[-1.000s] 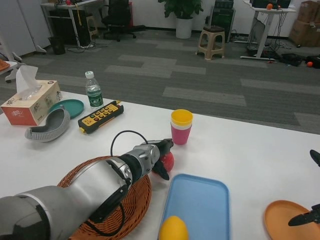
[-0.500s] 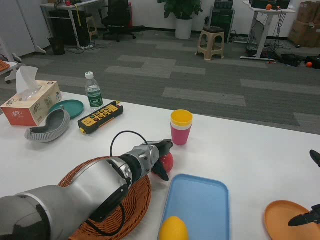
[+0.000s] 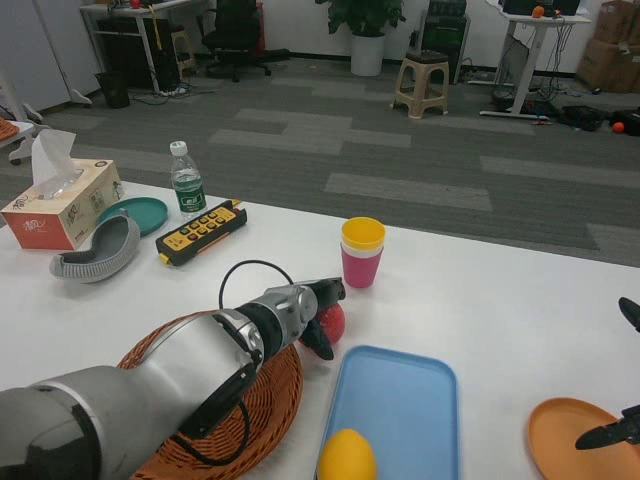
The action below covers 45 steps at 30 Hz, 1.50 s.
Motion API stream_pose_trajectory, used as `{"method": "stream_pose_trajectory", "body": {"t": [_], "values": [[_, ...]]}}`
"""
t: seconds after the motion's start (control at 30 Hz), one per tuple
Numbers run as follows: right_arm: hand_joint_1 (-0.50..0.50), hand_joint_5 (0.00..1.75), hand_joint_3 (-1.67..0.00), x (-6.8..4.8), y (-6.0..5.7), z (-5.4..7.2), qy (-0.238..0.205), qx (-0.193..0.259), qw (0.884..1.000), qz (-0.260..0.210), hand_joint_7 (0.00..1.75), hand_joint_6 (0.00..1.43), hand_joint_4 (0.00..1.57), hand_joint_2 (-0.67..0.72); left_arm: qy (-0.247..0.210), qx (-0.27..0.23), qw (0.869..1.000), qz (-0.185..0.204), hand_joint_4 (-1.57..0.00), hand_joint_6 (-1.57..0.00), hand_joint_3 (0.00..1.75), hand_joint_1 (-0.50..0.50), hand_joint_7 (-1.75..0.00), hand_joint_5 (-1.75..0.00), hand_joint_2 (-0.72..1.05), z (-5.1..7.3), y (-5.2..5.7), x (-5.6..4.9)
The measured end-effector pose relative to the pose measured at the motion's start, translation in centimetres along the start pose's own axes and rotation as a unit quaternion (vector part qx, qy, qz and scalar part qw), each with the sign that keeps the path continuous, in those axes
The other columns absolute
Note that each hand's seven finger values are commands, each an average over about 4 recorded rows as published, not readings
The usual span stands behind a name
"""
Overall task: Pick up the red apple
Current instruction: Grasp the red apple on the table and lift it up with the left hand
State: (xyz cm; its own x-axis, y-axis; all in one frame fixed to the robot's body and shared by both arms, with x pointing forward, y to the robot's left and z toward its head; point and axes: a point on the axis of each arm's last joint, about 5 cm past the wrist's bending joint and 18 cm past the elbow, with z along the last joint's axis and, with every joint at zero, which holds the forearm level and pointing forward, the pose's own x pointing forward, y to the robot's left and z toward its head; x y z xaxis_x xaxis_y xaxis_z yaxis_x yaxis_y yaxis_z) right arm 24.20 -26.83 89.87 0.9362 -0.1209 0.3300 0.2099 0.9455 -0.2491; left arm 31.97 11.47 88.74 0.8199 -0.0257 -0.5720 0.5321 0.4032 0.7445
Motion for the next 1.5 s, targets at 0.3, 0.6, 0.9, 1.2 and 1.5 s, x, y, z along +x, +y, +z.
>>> {"method": "stream_pose_trajectory", "body": {"t": [0.3, 0.6, 0.9, 1.2, 1.5], "values": [[-0.46, 0.00, 0.00, 0.0, 0.0, 0.0, 0.000, 0.000, 1.000, 0.000, 0.00, 0.00, 0.63, 0.53, 0.005, -0.023, 1.000, -0.009, 0.00, 0.00, 0.44, 0.31, -1.38, -1.54, 0.69, -0.3, 0.1, 0.0], [-0.46, 0.00, 0.00, -0.1, 0.0, 0.0, 0.001, 0.000, 1.000, 0.000, 0.00, 0.00, 0.63, 0.53, -0.007, -0.043, 0.999, -0.007, 0.00, 0.00, 0.44, 0.32, -1.68, -1.75, 0.69, -0.3, 0.1, 0.0], [-0.46, 0.00, 0.00, -0.3, 0.0, -0.2, 0.005, 0.000, 1.000, 0.000, 0.00, 0.00, 0.63, 0.50, -0.085, -0.115, 0.989, 0.049, 0.00, 0.00, 0.35, 0.34, -1.68, -1.75, 0.69, -1.0, -0.4, -0.1], [-0.46, 0.00, 0.00, -0.4, -0.1, -0.2, 0.005, 0.001, 1.000, -0.003, 0.00, 0.00, 0.63, 0.53, -0.137, -0.201, 0.962, 0.121, 0.00, 0.00, 0.35, 0.34, -1.68, -1.75, 0.69, -2.0, -0.2, -0.6], [-0.46, 0.00, 0.00, -0.4, -0.1, -0.2, 0.006, 0.001, 1.000, -0.004, 0.00, 0.00, 0.63, 0.50, -0.189, -0.306, 0.914, 0.188, 0.00, 0.00, 0.35, 0.34, -1.68, -1.75, 0.69, -3.0, -0.9, -1.3]]}}
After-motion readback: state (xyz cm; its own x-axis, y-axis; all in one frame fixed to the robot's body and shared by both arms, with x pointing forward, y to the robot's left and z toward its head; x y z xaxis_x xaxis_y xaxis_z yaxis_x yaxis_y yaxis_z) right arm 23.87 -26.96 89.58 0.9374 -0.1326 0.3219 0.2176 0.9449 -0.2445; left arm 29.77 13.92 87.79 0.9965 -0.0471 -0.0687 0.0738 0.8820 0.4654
